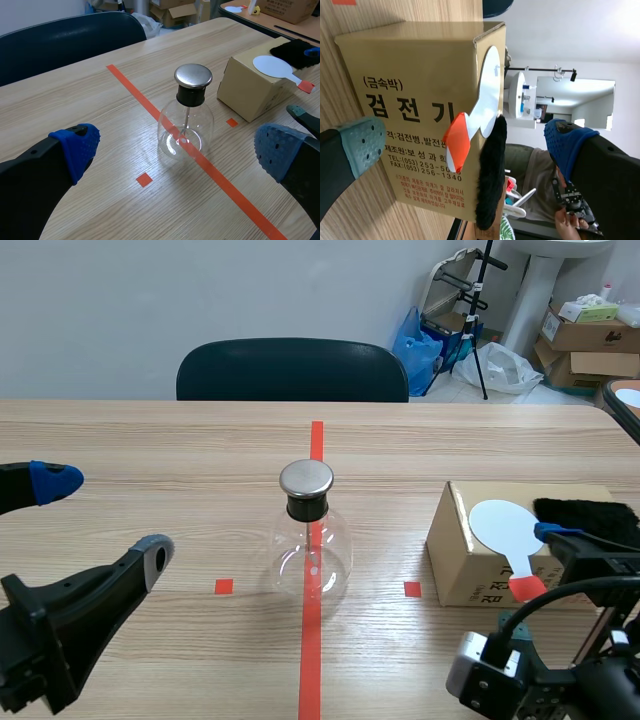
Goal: Do the electroscope experiment
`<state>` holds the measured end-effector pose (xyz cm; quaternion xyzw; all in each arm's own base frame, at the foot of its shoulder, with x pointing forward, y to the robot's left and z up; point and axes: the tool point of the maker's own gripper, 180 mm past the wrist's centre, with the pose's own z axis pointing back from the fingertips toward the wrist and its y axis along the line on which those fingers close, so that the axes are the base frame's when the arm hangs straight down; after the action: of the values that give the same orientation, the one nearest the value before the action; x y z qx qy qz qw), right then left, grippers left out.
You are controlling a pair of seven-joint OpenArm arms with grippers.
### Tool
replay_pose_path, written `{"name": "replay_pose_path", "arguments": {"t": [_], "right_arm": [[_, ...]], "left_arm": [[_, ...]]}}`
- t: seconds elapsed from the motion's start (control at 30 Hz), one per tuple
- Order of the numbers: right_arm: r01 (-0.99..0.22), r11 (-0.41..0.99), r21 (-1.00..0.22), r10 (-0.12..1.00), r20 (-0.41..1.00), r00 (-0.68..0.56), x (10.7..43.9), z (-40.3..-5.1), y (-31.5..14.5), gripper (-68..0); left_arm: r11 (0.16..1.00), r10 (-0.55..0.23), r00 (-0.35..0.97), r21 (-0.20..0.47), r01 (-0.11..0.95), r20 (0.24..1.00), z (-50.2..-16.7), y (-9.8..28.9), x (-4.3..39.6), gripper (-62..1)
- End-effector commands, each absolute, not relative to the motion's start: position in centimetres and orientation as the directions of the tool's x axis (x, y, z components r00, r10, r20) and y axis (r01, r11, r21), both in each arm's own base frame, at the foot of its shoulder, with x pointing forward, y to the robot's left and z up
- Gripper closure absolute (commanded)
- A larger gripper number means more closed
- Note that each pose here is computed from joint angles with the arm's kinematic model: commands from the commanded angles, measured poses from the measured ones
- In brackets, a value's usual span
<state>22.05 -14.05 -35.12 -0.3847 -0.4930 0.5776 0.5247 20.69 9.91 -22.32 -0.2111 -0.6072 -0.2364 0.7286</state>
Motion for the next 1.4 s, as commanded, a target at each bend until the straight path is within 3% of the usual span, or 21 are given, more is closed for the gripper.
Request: {"name": "replay_pose_path", "arguments": {"t": [0.0,0.6,0.83,1.0,1.23,1.37], "right_arm": [[-0.189,0.033,-0.981,0.986,0.064,-0.157,22.7,-34.19,-14.07,-67.9],[-0.189,0.024,-0.982,0.985,0.056,-0.166,22.69,-34.2,-13.94,-66.6],[-0.189,0.024,-0.982,0.985,0.055,-0.162,22.7,-34.2,-14.01,-51.2],[-0.188,0.02,-0.982,0.985,0.052,-0.163,22.7,-34.21,-14.0,-49.2],[-0.188,0.017,-0.982,0.987,0.047,-0.157,22.72,-34.22,-14.13,-20.2],[-0.188,0.017,-0.982,0.987,0.047,-0.157,22.72,-34.22,-14.13,-14.0]], "left_arm": [[0.792,-0.071,0.128,-0.022,0.61,0.989,-21.46,9.52,20.65,-62.3],[0.792,-0.071,0.128,-0.022,0.61,0.989,-21.46,9.51,20.65,-62.3],[0.792,-0.071,0.128,-0.022,0.61,0.989,-21.46,9.51,20.65,-62.3],[0.792,-0.071,0.128,-0.022,0.61,0.989,-21.46,9.51,20.65,-62.3],[0.792,-0.071,0.128,-0.022,0.61,0.989,-21.46,9.52,20.65,-62.3],[0.792,-0.071,0.128,-0.022,0.61,0.989,-21.46,9.52,20.65,-62.3]]}}
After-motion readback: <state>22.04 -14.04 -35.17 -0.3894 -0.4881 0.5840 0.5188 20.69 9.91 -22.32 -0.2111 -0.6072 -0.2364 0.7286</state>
